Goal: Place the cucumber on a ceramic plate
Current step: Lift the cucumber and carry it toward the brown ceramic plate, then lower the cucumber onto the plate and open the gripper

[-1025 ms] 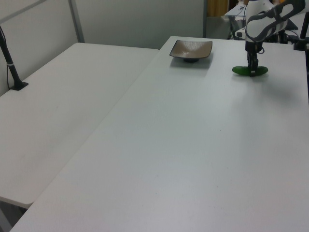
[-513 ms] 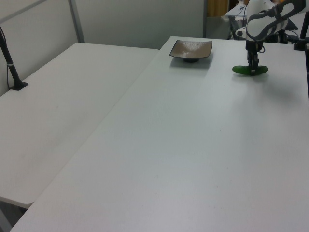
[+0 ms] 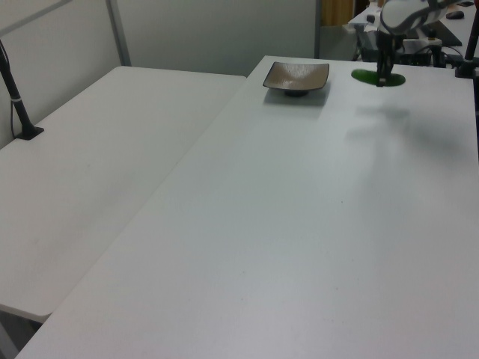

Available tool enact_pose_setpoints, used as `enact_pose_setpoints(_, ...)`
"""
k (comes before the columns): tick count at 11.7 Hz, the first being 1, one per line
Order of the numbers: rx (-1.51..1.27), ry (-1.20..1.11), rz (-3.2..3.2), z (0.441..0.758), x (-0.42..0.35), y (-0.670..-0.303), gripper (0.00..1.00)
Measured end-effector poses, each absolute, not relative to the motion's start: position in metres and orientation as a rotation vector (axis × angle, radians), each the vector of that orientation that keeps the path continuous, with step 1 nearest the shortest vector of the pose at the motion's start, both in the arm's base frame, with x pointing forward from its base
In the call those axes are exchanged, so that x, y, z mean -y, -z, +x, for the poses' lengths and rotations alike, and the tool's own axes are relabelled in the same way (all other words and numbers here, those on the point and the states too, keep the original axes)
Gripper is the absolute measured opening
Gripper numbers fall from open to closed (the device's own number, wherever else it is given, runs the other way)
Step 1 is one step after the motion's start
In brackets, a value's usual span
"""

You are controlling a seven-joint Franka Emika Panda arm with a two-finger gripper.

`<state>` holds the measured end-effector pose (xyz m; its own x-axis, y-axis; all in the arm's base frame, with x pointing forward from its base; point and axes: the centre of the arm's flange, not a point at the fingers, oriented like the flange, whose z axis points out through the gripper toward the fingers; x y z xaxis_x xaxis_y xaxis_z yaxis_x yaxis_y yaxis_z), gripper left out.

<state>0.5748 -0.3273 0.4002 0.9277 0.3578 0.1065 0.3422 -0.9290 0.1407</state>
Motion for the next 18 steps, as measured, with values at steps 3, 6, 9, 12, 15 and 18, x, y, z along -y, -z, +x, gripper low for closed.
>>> enact_pose_setpoints(3,-0.473,-0.328,2.985,0.588,0.333,-0.423,0.46)
enact_pose_setpoints(6,-0.431,-0.413,2.991,0.611,0.341,-0.426,0.46)
enact_pose_setpoints(9,-0.267,-0.675,2.924,0.648,0.353,-0.438,0.46)
enact_pose_setpoints(12,-0.081,-0.888,2.817,0.678,0.356,-0.427,0.46)
enact_pose_setpoints(15,0.014,-1.024,2.727,0.716,0.336,-0.407,0.46)
enact_pose_setpoints(18,0.049,-1.093,2.69,0.738,0.323,-0.396,0.46)
